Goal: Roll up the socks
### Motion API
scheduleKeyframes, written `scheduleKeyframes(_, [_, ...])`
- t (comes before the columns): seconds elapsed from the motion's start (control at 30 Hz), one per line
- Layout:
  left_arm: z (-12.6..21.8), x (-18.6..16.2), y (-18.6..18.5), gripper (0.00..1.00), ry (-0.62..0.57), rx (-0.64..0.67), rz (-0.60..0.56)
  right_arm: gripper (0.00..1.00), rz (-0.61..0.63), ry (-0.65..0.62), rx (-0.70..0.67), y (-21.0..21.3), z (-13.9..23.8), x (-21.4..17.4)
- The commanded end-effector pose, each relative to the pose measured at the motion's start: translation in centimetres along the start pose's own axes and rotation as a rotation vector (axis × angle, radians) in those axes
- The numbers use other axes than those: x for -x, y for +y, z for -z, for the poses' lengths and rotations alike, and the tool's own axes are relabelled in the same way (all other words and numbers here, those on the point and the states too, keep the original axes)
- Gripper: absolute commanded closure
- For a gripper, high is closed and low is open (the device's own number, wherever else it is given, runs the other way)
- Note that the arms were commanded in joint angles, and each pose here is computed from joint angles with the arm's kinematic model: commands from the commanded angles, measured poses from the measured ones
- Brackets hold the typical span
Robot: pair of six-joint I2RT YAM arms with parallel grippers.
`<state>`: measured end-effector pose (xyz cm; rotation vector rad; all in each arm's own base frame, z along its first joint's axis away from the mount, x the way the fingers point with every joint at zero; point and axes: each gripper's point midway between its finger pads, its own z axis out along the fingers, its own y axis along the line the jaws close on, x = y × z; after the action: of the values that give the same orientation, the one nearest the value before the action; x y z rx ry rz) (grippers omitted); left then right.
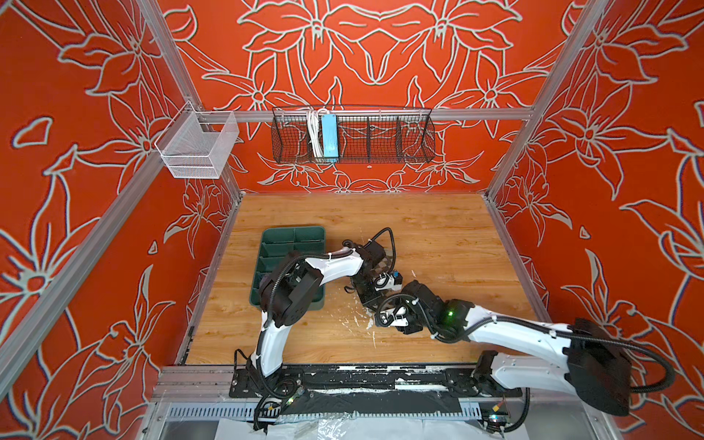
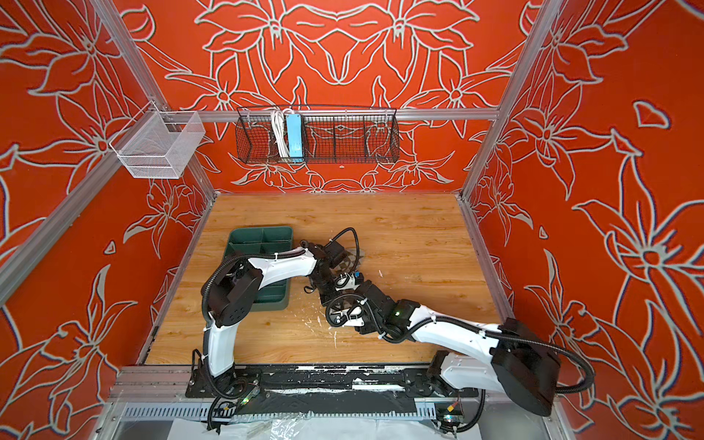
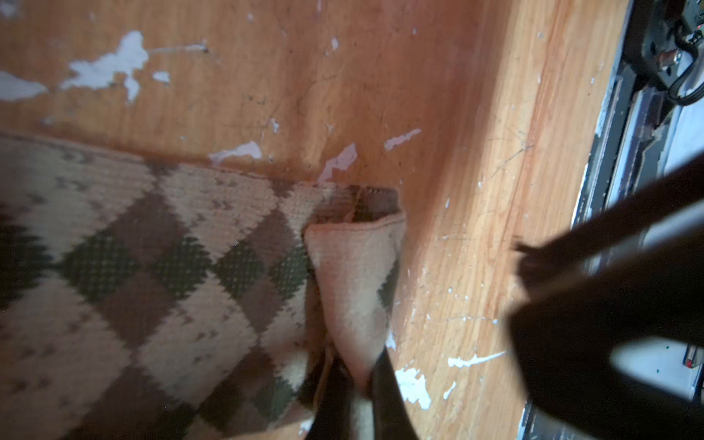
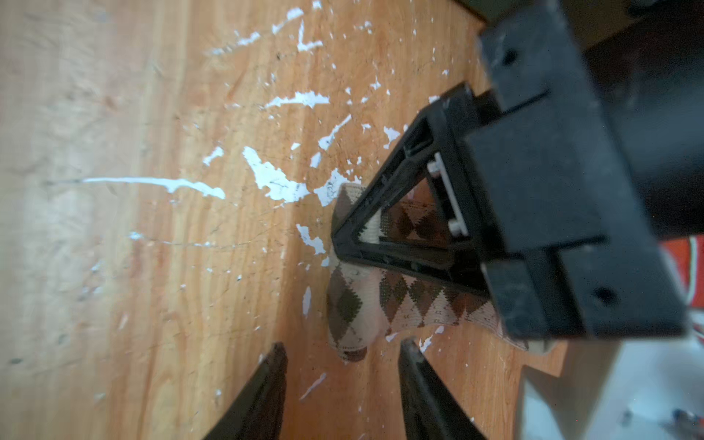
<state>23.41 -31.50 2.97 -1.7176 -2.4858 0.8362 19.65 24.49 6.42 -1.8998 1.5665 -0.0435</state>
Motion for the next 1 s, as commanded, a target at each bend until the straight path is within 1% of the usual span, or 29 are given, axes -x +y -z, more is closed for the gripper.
scheduleKeyframes(0.0, [-1.0, -1.3, -0.1, 0.95, 0.050, -0.041, 0.039, 0.49, 0.012, 0.034, -0.103, -2.2, -1.0, 0.0])
scheduleKeyframes(0.17, [-0.9, -1.2, -0.2, 0.94, 0.046, -0.041, 0.037, 0.51, 0.008, 0.082, -0.084, -1.7, -2.9, -0.8])
scheduleKeyframes(0.27, [-0.8, -1.2, -0.2, 0.93, 0.043, -0.038, 0.033, 0.57, 0.002, 0.099, -0.060, -1.3, -3.8, -1.0])
scheduleKeyframes(0.3, [-0.7, -1.1, -0.2, 0.92, 0.041, -0.036, 0.032, 0.60, -0.003, 0.108, -0.050, -1.2, -4.0, -1.1])
scheduleKeyframes(0.33, [-0.6, -1.2, -0.2, 0.92, 0.040, -0.032, 0.033, 0.66, -0.009, 0.119, -0.035, -1.0, -4.2, -1.2])
scheduleKeyframes(0.4, [-0.4, -1.1, -0.1, 0.90, 0.035, -0.019, 0.028, 0.79, -0.031, 0.147, -0.002, -0.8, -4.4, -1.4])
scheduleKeyframes(0.43, [-0.3, -1.1, 0.0, 0.88, 0.034, -0.007, 0.028, 0.89, -0.041, 0.163, 0.015, -0.6, -4.4, -1.5])
scheduleKeyframes(0.47, [-0.1, -1.0, 0.2, 0.85, 0.028, 0.012, 0.027, 0.94, -0.042, 0.180, 0.042, -0.2, -4.4, -1.7])
scheduleKeyframes(0.53, [0.5, -0.7, 0.5, 0.78, 0.009, 0.051, 0.024, 1.00, -0.041, 0.212, 0.108, 0.8, -4.2, -2.1])
scheduleKeyframes(0.67, [2.7, 0.3, 1.1, 0.61, -0.065, 0.150, 0.027, 1.00, -0.068, 0.263, 0.230, 2.9, -3.3, -2.8])
scheduleKeyframes(0.73, [4.2, 0.7, 1.2, 0.56, -0.105, 0.196, 0.034, 1.00, -0.086, 0.266, 0.266, 3.6, -2.9, -3.0])
scheduleKeyframes(0.87, [7.7, 0.9, 1.7, 0.52, -0.191, 0.312, 0.062, 1.00, -0.123, 0.231, 0.316, 4.5, -2.1, -2.7])
scheduleKeyframes(0.97, [11.2, 0.6, 2.5, 0.52, -0.273, 0.452, 0.109, 1.00, -0.165, 0.193, 0.369, 4.9, -1.4, -2.3])
